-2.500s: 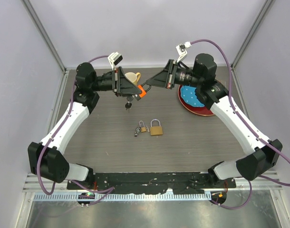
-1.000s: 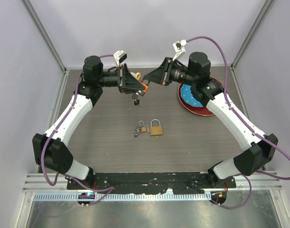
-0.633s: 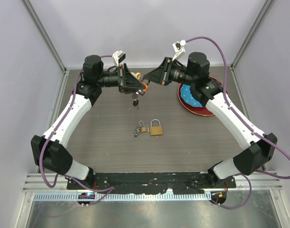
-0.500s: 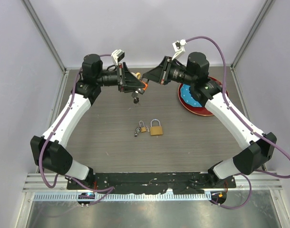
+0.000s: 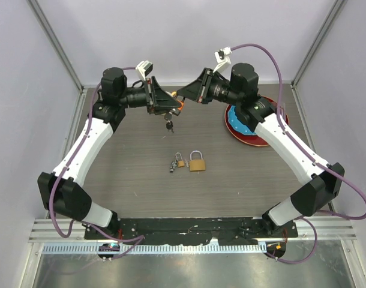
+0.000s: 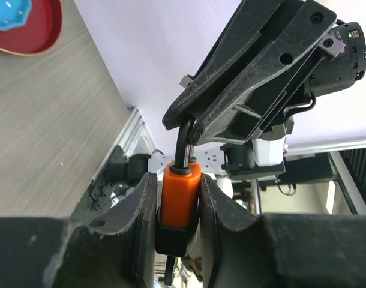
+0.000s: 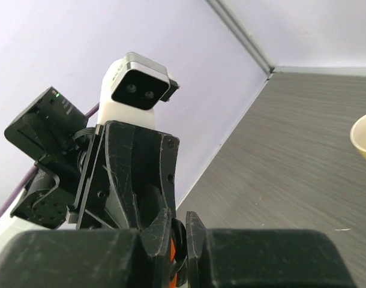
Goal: Lock with the key
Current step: Lock the lock.
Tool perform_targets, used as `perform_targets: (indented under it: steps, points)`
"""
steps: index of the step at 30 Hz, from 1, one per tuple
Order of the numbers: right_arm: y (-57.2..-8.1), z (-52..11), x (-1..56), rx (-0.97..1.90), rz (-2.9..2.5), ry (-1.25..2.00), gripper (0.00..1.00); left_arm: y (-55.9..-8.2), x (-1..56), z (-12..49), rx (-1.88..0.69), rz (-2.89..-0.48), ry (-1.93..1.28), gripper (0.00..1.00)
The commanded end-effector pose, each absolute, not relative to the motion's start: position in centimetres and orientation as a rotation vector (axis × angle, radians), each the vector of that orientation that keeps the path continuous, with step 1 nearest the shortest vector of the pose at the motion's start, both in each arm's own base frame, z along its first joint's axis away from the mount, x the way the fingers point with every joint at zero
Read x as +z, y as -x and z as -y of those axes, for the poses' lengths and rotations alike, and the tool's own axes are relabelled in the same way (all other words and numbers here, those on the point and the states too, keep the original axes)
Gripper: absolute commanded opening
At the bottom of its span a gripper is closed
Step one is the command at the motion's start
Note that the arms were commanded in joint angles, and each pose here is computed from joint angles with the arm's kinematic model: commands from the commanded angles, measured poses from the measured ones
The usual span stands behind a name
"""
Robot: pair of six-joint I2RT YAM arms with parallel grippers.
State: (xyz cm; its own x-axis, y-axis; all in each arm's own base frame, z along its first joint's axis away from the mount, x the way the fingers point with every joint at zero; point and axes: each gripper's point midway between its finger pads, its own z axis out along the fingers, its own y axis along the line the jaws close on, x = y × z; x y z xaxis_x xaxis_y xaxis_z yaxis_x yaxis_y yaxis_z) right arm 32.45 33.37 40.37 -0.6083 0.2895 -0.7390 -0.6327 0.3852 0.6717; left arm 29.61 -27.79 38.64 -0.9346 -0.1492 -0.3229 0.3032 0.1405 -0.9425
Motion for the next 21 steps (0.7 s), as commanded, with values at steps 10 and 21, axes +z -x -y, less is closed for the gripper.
perform_targets:
  steps: [10,21]
  points:
    - [-28.6,-34.4,44.8,1.734,-1.847,0.43,0.55,-33.6,39.5,23.7,-1.498,-1.753,0.14,0.0]
    - [-29.2,-33.5,43.1,1.725,-1.874,0.361,0.69,-33.4,41.6,23.8,-1.561,-1.685,0.091,0.0]
